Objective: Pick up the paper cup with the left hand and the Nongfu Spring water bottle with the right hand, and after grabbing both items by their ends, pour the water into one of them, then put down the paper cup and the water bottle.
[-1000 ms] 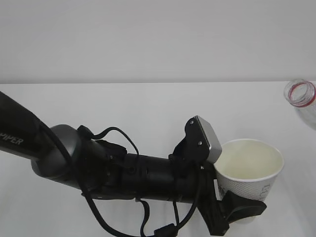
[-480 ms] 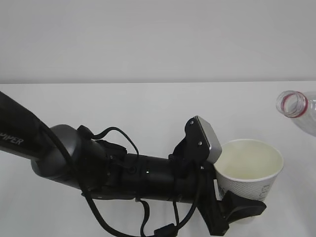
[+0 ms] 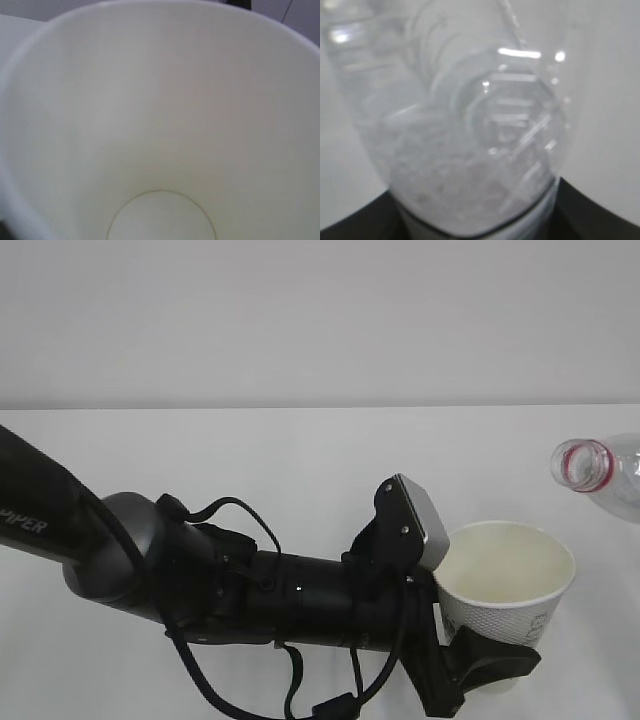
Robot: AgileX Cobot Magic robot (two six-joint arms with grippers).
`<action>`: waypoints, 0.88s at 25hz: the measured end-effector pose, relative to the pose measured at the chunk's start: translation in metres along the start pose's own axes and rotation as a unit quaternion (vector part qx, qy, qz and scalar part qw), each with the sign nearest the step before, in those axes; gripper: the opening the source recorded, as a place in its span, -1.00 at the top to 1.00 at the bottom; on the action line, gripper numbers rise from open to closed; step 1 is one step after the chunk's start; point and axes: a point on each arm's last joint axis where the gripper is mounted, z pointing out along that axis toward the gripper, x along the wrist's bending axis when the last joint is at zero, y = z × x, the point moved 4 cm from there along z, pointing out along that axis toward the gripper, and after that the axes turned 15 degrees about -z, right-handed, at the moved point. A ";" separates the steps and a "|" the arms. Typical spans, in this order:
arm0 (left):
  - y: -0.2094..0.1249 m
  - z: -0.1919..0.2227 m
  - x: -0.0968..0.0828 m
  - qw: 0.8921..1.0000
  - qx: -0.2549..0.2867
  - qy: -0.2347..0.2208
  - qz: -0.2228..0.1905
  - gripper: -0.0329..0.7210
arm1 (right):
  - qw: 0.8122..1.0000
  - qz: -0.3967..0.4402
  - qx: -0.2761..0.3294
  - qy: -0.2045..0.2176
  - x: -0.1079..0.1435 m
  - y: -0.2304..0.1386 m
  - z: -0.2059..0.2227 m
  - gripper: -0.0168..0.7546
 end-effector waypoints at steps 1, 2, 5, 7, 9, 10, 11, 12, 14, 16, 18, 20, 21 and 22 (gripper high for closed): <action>0.000 0.000 0.000 1.000 0.000 0.000 0.000 -0.53 | 1.000 -0.004 0.000 0.000 0.000 0.000 0.000 -0.08; 0.000 0.000 0.000 1.000 0.000 0.000 0.000 -0.53 | 1.000 -0.005 0.000 0.000 0.000 0.000 0.000 -0.08; 0.000 0.000 0.000 1.000 -0.001 -0.001 0.000 -0.53 | 1.000 -0.015 0.000 0.000 0.000 0.000 0.000 -0.08; 0.000 0.000 0.000 1.000 -0.001 -0.002 0.000 -0.53 | 1.000 -0.019 0.000 0.000 0.000 0.000 0.000 -0.08; 0.000 0.000 0.000 1.000 -0.002 -0.002 0.000 -0.53 | 1.000 -0.021 0.000 0.000 0.000 0.000 0.000 -0.08; 0.000 0.000 0.000 1.000 -0.002 -0.002 0.000 -0.53 | 1.000 -0.024 0.000 0.000 0.000 0.000 0.000 -0.08; 0.000 0.000 0.000 1.000 -0.002 -0.002 0.000 -0.53 | 1.000 -0.028 0.000 0.000 0.000 0.000 0.000 -0.08; 0.000 0.000 0.000 1.000 -0.002 -0.002 0.000 -0.53 | 1.000 -0.031 0.000 0.000 0.000 0.000 0.000 -0.08; 0.000 0.000 0.000 1.000 -0.002 -0.002 0.000 -0.53 | 0.999 -0.034 0.000 0.000 0.000 0.000 0.000 -0.08; 0.000 0.000 0.000 1.000 -0.002 -0.002 0.000 -0.53 | 0.999 -0.039 0.000 0.000 0.000 0.000 0.000 -0.08; 0.000 0.000 0.000 1.000 -0.002 -0.002 0.000 -0.53 | 0.999 -0.043 0.000 0.000 0.000 0.000 0.000 -0.08; 0.000 0.000 0.000 1.000 -0.002 -0.002 0.000 -0.53 | 0.999 -0.046 0.000 0.000 0.000 0.000 0.000 -0.08; 0.001 0.000 -0.001 1.000 -0.002 -0.002 0.000 -0.53 | 0.999 -0.048 0.000 0.000 0.000 0.000 0.000 -0.08; 0.001 0.000 -0.001 1.000 -0.003 -0.003 0.000 -0.53 | 0.999 -0.050 0.000 0.000 0.000 0.000 0.000 -0.08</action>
